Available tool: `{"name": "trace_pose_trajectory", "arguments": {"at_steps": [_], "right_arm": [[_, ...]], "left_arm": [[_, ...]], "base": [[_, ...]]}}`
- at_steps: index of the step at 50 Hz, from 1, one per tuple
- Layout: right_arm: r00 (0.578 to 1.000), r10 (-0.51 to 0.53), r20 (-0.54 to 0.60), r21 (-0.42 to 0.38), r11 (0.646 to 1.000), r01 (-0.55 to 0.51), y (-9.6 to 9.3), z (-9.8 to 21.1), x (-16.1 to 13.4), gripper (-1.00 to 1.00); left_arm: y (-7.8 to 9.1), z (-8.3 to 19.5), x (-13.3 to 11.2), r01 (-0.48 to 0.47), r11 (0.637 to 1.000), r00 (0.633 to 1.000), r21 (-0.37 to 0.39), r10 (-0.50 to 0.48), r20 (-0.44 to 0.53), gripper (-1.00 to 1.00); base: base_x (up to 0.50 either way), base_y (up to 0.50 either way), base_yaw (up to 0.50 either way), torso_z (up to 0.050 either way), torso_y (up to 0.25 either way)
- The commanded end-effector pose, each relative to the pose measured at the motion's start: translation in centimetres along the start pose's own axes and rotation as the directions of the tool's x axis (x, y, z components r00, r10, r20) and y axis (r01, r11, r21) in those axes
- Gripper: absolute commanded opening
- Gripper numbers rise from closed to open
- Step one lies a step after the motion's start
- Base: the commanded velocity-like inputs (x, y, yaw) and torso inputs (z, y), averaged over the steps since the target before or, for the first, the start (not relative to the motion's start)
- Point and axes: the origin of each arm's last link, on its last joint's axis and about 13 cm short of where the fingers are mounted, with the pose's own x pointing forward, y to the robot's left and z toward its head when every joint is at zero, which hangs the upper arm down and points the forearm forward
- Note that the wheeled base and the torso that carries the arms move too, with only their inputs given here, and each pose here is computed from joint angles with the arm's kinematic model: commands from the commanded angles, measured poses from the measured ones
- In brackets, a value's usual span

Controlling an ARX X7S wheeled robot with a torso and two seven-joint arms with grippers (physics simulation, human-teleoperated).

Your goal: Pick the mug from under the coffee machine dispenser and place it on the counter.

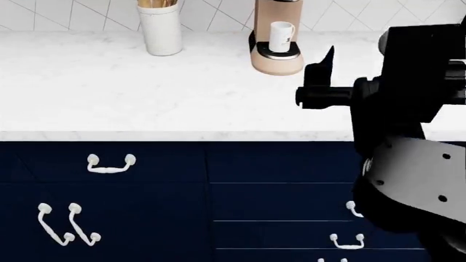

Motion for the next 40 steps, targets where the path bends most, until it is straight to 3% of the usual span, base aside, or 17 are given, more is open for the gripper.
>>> {"name": "trace_pose_trajectory", "arguments": {"at_steps": [1,8,11,23,30,40], "right_arm": [[0.992,-0.067,-0.11,-0.138,0.989,0.051,-2.6,8.7,1.3,1.0],[0.984,-0.109,-0.142,-0.29,0.955,0.064,-2.6,9.7,3.5,1.0],[0.979,-0.134,-0.151,-0.316,0.945,0.081,-2.7,9.0,4.2,1.0],[0.973,-0.025,-0.228,-0.214,0.977,-0.025,-3.1,5.3,4.4,1.0],[0.969,-0.03,-0.247,-0.179,0.984,-0.016,-3.9,4.3,4.2,1.0],[0.962,-0.024,-0.273,-0.084,0.996,0.001,-4.6,3.2,3.9,1.0]], "left_arm": [[-0.1,-0.1,0.0,0.003,1.0,1.0,0.0,-0.003,-0.004,1.0],[-0.2,0.0,0.0,0.008,1.0,1.0,0.0,-0.008,-0.005,1.0],[-0.2,0.0,0.0,0.009,1.0,1.0,0.0,-0.009,-0.005,1.0],[-0.3,0.0,0.0,0.012,1.0,1.0,0.003,-0.012,-0.004,1.0],[-0.2,0.0,0.0,0.01,1.0,1.0,0.003,-0.01,-0.002,1.0],[-0.2,-0.1,0.0,0.009,1.0,1.0,0.005,-0.009,-0.004,1.0]], "base": [[0.0,0.0,0.0,0.0,0.0],[0.0,0.0,0.0,0.0,0.0],[0.0,0.0,0.0,0.0,0.0],[0.33,0.0,0.0,0.0,0.0],[0.5,-0.06,0.0,0.0,0.0],[0.47,-0.35,0.0,0.0,0.0]]}}
